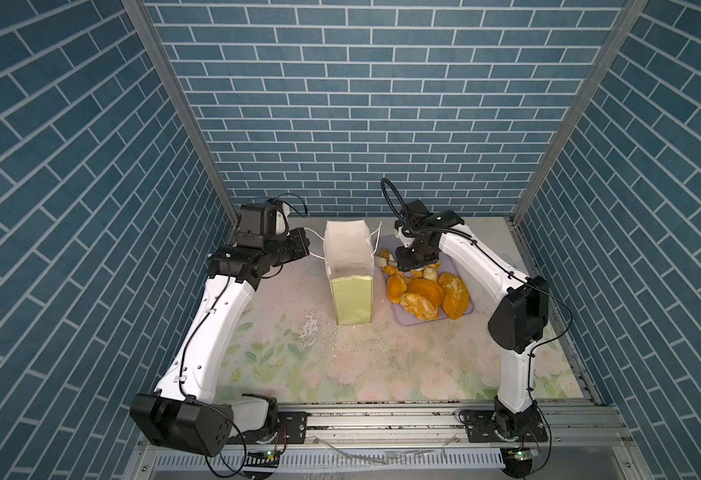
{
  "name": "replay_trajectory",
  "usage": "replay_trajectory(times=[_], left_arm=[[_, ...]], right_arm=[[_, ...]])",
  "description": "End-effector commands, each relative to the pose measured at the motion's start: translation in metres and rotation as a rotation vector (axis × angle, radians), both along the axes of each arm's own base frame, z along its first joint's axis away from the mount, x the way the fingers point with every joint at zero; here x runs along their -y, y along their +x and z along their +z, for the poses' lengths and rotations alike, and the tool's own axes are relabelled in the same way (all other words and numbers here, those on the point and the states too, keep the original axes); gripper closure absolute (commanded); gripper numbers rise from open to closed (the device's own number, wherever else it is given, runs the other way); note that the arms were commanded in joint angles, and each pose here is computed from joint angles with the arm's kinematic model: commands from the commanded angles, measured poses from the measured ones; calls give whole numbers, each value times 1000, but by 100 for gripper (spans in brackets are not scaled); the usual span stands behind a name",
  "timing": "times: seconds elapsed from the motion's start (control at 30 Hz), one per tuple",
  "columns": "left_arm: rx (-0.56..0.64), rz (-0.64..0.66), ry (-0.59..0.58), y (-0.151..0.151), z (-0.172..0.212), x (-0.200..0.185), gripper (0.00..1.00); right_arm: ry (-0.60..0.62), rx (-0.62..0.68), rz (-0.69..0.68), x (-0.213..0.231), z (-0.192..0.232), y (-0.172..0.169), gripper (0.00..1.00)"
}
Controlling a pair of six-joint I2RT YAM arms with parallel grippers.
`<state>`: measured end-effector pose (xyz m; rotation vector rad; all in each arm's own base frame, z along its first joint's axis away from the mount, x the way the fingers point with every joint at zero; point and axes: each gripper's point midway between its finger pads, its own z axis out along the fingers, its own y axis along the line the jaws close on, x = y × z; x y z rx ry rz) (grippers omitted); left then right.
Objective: Place the fake bread into the paper bag
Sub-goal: 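Pinch the orange croissant with the tongs and lift it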
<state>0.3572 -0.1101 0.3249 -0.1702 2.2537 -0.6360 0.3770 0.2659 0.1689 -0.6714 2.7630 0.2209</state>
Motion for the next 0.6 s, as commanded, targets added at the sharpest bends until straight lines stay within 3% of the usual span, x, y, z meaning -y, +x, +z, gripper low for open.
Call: replay_trajectory(times=[0.0, 0.27, 0.57], left_arm=[[9, 6, 19, 1, 4, -2, 100], [11, 9, 21, 1, 4, -3, 100], [21, 6, 6, -2, 10, -2, 100]], right_arm=[[17, 29, 16, -6, 5, 9, 55], [2, 35, 11, -2, 6, 8, 73], [16, 195, -57, 24, 73, 1, 78]])
